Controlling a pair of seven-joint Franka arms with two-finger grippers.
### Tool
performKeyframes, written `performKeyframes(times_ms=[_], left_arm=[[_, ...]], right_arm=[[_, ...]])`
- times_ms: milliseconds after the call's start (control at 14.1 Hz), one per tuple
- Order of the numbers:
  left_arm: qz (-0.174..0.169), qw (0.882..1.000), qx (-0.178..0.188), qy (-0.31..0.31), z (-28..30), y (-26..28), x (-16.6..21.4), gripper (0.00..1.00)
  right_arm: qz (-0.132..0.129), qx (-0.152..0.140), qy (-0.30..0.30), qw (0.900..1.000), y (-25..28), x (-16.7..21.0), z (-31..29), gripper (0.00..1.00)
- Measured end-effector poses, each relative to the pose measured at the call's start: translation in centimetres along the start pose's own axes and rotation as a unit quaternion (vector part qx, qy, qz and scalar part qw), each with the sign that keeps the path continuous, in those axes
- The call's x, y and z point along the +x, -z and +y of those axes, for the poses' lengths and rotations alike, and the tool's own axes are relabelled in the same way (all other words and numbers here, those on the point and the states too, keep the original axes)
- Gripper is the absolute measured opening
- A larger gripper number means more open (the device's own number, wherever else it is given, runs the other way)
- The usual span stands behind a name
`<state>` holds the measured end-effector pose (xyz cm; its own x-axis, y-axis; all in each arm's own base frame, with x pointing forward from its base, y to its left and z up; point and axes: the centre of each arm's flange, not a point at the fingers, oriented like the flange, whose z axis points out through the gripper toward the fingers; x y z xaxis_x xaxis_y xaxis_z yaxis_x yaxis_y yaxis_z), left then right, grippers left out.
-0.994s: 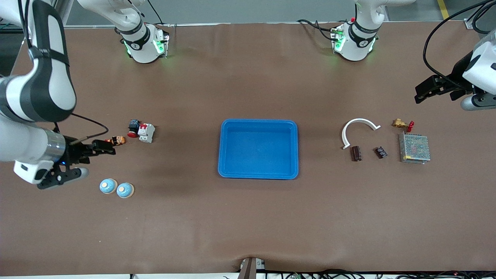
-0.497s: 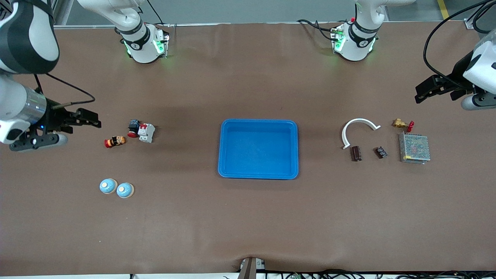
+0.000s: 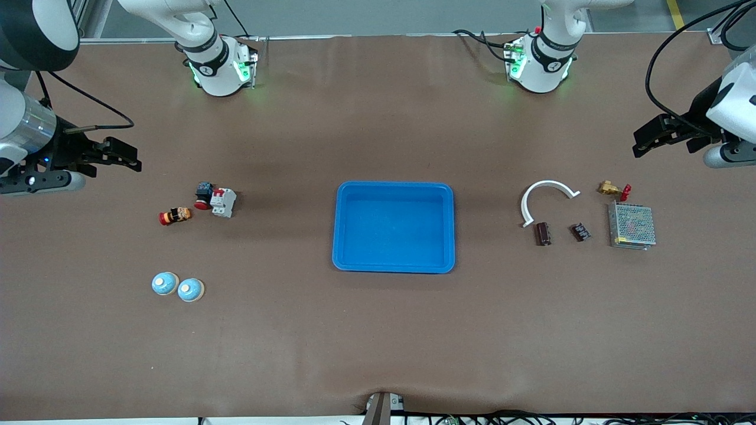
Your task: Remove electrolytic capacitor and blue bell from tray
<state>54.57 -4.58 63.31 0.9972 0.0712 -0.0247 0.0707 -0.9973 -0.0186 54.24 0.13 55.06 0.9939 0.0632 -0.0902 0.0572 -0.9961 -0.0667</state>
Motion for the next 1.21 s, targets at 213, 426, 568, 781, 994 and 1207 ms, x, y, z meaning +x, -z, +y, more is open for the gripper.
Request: performKeyframes(times_ms=[213, 426, 568, 781, 994, 1207], left_arm=[[0.003, 1.0, 0.0, 0.001, -0.1, 0.3, 0.0, 1.0], [0.003, 1.0, -0.001, 0.001, -0.1, 0.3, 0.0, 1.0], [0.003, 1.0, -0.001, 0.0, -0.1, 0.3, 0.0, 1.0], [0.004, 1.0, -0.001, 0.0, -0.1, 0.4, 0.0, 1.0], [0.006, 1.0, -0.001, -0.002, 0.1, 0.6, -0.1, 1.0], [0.012, 1.0, -0.002, -0.002, 0.1, 1.3, -0.1, 1.0]], right_arm=[[0.002, -0.004, -0.012, 1.0, 0.1, -0.1, 1.0, 1.0], [0.006, -0.01, -0.01, 1.0, 0.4, -0.3, 0.7, 1.0], [0.008, -0.012, -0.008, 1.0, 0.7, -0.4, 0.4, 1.0], [0.008, -0.016, -0.007, 1.0, 0.7, -0.5, 0.4, 1.0], [0.012, -0.019, -0.007, 1.0, 1.2, -0.7, 0.4, 1.0], [0.018, -0.02, -0.012, 1.0, 2.8, -1.5, 0.8, 1.0]])
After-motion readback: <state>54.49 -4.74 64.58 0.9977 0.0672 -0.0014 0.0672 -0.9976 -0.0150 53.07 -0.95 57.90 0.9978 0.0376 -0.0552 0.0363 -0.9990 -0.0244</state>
